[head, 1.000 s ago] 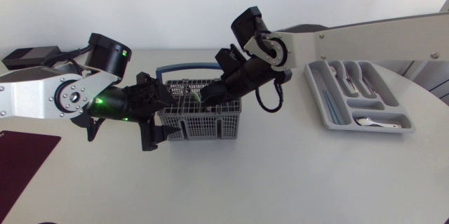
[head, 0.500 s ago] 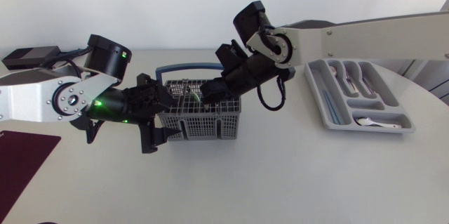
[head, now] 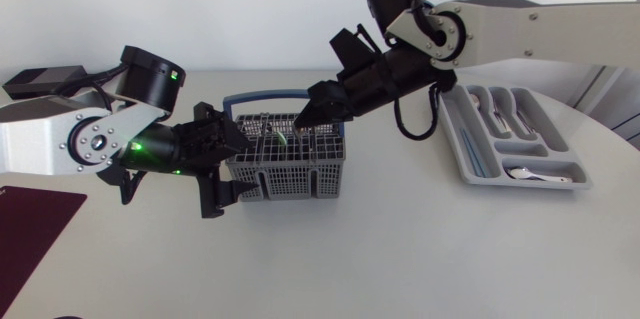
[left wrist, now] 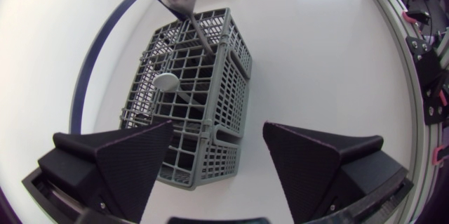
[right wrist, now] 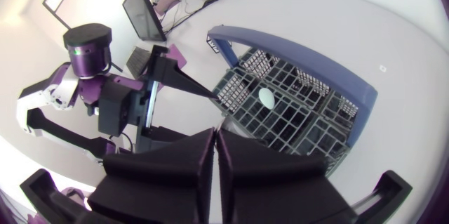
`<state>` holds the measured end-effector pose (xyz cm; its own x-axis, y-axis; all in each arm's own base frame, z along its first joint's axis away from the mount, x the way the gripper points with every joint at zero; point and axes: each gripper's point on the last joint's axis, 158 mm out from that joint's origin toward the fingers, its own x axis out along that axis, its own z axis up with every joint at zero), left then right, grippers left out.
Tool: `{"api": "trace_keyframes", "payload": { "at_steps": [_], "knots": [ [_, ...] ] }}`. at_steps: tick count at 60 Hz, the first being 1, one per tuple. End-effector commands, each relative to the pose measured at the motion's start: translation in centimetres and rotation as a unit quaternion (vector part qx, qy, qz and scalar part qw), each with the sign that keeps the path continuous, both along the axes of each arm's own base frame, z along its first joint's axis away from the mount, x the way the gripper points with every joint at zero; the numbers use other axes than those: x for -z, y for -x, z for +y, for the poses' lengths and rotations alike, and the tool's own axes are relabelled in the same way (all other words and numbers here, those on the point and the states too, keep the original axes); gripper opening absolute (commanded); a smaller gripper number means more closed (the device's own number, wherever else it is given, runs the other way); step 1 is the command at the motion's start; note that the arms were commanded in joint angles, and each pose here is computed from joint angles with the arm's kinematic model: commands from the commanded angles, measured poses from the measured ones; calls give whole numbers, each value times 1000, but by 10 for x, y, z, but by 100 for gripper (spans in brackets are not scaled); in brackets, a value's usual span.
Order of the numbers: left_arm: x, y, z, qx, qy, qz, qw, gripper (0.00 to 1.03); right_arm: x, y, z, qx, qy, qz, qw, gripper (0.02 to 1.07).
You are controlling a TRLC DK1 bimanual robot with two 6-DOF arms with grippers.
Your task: Transfer all utensils from the basket to the drawer tray.
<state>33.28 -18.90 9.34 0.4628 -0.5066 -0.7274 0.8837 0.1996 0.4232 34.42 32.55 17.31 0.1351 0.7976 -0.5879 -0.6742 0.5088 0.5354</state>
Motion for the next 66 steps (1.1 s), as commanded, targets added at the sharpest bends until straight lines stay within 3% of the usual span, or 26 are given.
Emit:
{"api": "trace_keyframes", "payload": {
  "at_steps": [1, 15, 29, 49, 66],
  "knots": [
    [1, 6, -1, 0, 0, 6, 1000, 89, -28, 1, -4, 5, -23, 0, 1000, 8],
    [5, 9, -4, -1, -5, 11, 1000, 89, -54, 14, -5, -17, -53, 11, 998, 8],
    [-3, 9, -5, -2, -5, 6, 1000, 89, -83, 12, -29, 4, -67, -7, 998, 8],
    [-27, 8, -20, 38, -18, -52, 998, 87, -78, 13, -114, 70, 22, -51, 996, 8],
    [-33, 1, -38, 57, -25, -66, 996, 87, -13, 2, -235, 167, 157, -51, 972, 8]
  ]
}}
